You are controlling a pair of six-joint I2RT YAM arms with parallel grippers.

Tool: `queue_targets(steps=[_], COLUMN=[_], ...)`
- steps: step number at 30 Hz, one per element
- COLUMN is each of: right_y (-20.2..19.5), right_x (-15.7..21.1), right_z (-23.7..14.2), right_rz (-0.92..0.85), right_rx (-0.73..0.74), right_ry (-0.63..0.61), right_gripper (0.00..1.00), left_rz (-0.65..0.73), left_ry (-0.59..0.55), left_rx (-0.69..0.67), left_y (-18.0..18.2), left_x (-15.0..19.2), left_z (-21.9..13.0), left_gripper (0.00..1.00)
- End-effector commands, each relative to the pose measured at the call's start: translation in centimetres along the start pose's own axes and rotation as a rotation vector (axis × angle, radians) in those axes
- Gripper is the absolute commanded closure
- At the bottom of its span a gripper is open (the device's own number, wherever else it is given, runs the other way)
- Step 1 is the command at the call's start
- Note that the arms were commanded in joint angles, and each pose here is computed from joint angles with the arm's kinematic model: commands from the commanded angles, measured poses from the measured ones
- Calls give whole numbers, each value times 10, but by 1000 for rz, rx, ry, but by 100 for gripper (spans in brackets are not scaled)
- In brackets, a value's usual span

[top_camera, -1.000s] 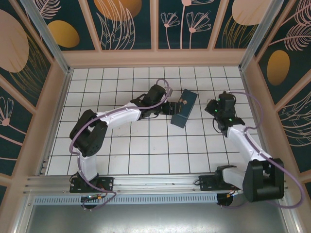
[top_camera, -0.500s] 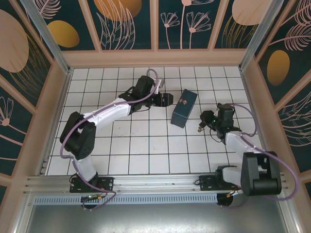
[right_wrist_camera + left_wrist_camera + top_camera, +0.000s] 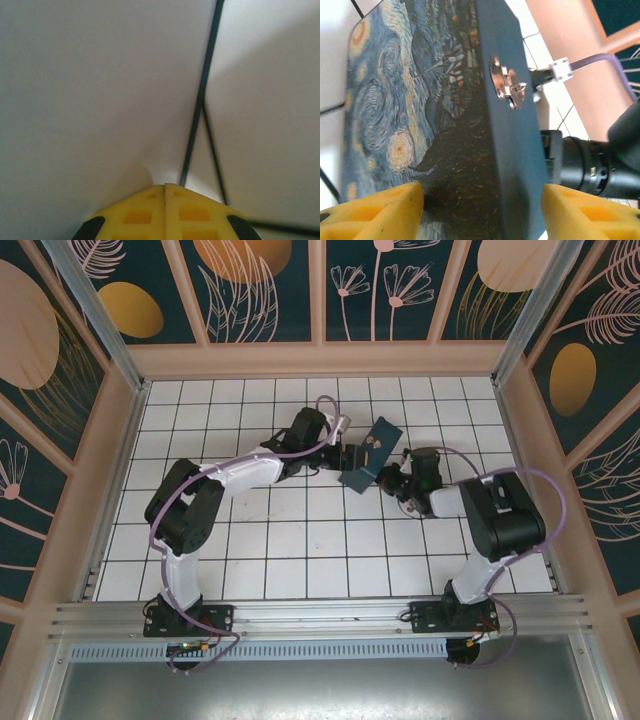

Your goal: Unlock a padlock with a key

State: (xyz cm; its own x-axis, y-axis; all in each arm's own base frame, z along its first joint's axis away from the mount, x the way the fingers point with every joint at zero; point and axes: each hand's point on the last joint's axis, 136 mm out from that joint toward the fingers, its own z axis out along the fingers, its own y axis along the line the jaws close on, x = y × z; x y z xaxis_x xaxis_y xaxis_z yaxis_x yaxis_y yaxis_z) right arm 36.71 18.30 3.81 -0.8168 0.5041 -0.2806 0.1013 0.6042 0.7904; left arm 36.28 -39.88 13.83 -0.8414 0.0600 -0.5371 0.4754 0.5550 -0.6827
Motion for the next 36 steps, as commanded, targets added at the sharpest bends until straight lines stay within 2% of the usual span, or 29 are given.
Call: queue_targets(steps=[1,5,8,13,16,24,27,32,36], right_y=[68,85,69,7,-20,-38,-39,-28,-23], right_x=[13,30,35,26,14,-21,-35,-47,-53], right_z=[36,73,84,49,18,-39,-58,-77,-86], right_rz=[-88,-127,-130,-228,-279,-297,-266,-261,-251], right_rx=[-167,-136,-21,342,485,566,551,490,456], right_ry=[63,129,151,89,57,-22,-76,-126,-159], right_gripper=[98,94,84,73,71,71,67,55,52], left_rz=[12,20,28,56,62,68,63,68,114], left_ry=[-9,-53,-44,-22,-19,-24,-22,-61,-115], left_rx=[9,-171,-281,-363,-366,-354,-335,-221,-160], left_y=[-19,6,31,53,53,50,45,11,-21], left_x=[9,6,13,18,10,-8,-13,-28,-51], left_z=[-14,-39,-46,-40,-31,-15,-11,-20,-37], left_gripper=[37,37,37,37,37,37,37,31,24])
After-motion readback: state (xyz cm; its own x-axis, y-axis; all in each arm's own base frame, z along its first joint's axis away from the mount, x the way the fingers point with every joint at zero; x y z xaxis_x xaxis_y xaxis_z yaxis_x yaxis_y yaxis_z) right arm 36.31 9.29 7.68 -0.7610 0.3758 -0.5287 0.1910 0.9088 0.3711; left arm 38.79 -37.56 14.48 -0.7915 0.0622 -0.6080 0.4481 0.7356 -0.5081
